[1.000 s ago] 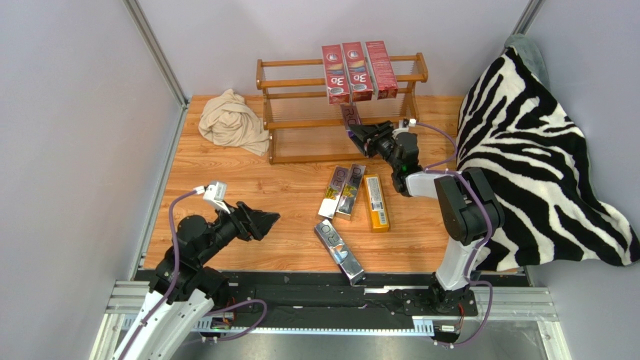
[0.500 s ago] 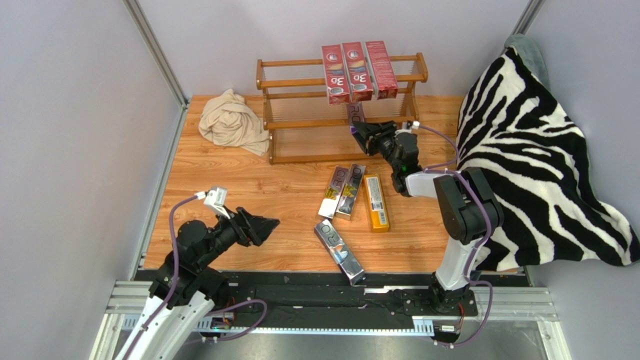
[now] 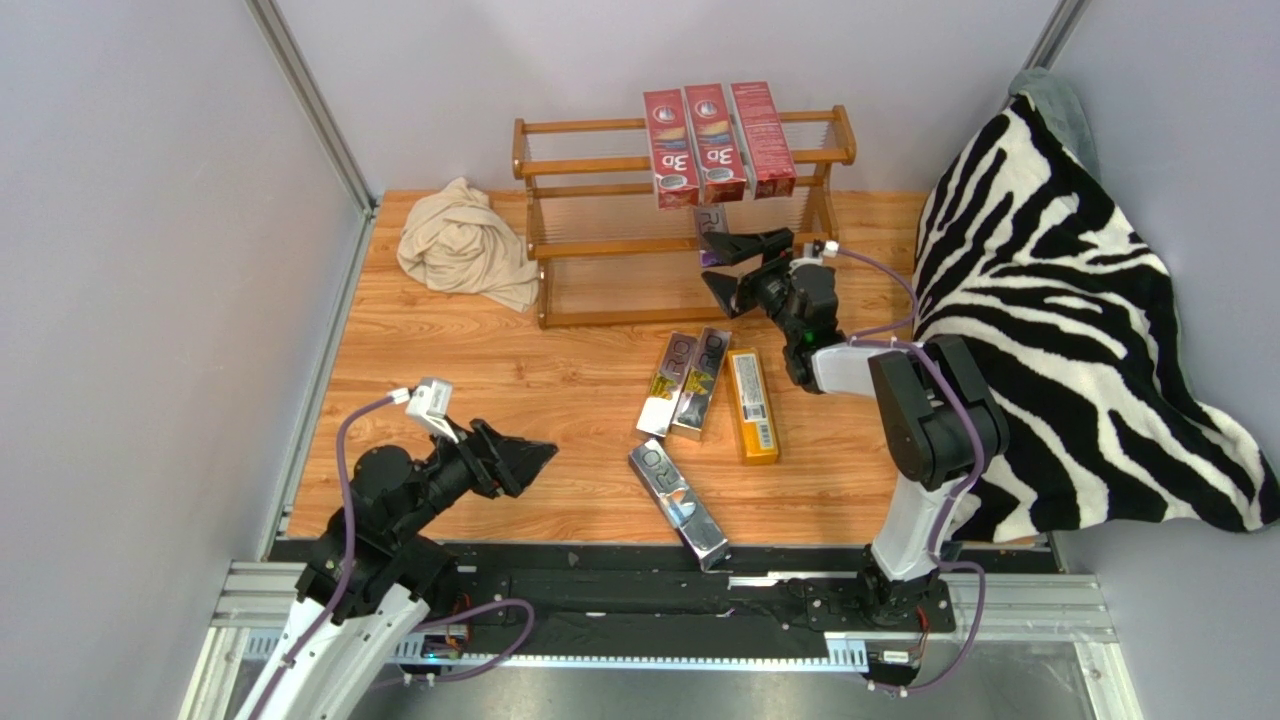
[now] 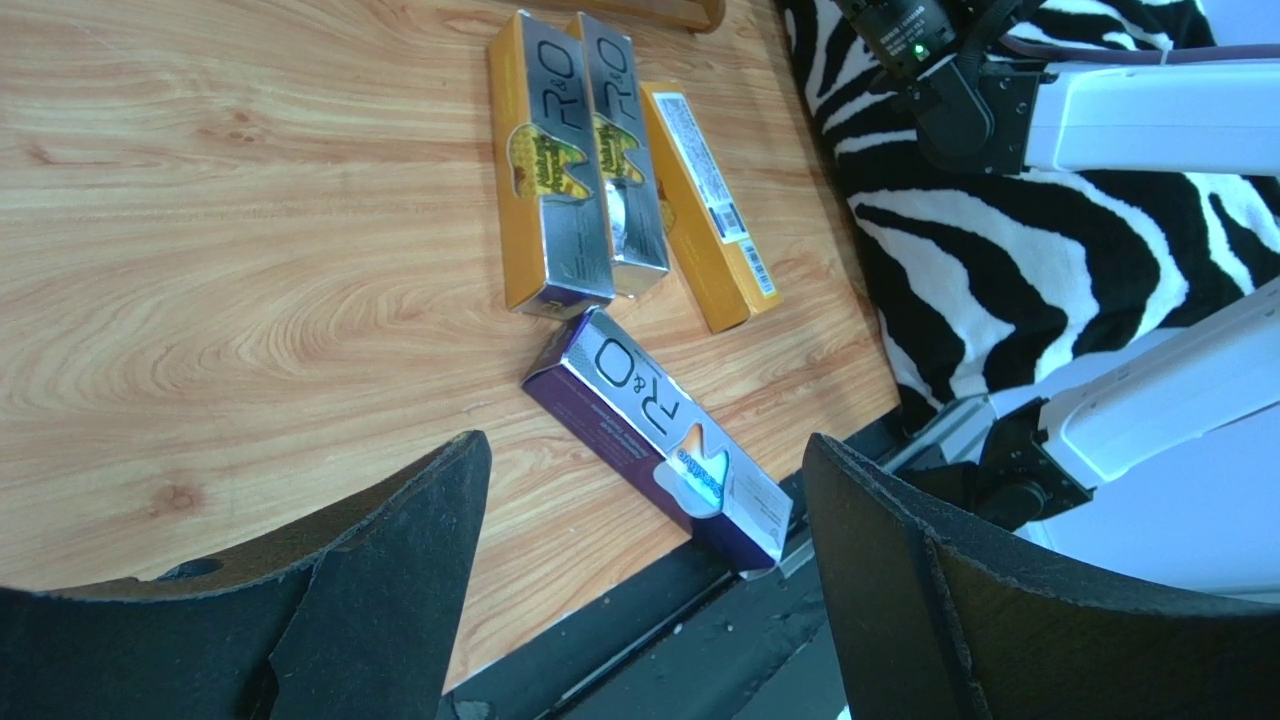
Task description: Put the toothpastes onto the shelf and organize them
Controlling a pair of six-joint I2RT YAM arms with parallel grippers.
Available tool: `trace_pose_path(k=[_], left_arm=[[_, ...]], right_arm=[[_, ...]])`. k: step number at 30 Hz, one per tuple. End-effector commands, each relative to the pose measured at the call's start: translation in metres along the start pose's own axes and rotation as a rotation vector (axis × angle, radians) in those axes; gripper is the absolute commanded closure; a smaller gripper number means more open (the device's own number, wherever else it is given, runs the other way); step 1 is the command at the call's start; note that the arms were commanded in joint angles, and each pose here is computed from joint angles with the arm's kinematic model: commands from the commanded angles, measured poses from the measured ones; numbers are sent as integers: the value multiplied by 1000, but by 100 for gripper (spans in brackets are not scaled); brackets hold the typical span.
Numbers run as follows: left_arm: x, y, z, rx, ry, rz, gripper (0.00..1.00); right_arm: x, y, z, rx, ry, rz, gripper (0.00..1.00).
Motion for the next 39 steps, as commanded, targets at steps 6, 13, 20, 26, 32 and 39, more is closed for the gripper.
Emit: trace_pose_path(k=[6,13,20,26,32,39], left_arm=[[2,1,-1,-6,8,-7,15],[5,-1,0,-9,29,3,14],[10,-2,1,-33,38,6,10],[16,1,-1,-49,59,15,9],[19,2,-3,-47,71,7,1],[21,3,-3,-46,89,17,1]], right_arm=[[-25,25,-3,-57,48,90,5],[-51,18,-12,-72,153,61,4],[-100,12,-26,-238,230,-53,0],[-159,14,-30,-536,217,-194,0],[-208,-14,-46,-779,284,-423,0],[-240,-34,-91,-923,406,-499,0]])
Point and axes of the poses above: each gripper's point midway between its finger pads, its own x axis out along the fingers, its own y axis along the line the jaws close on, z = x × y, the point moved 9 cm from there along -x, back along the fingers, and after that the axes turned 5 degrees about -x, right-handed, at the moved point
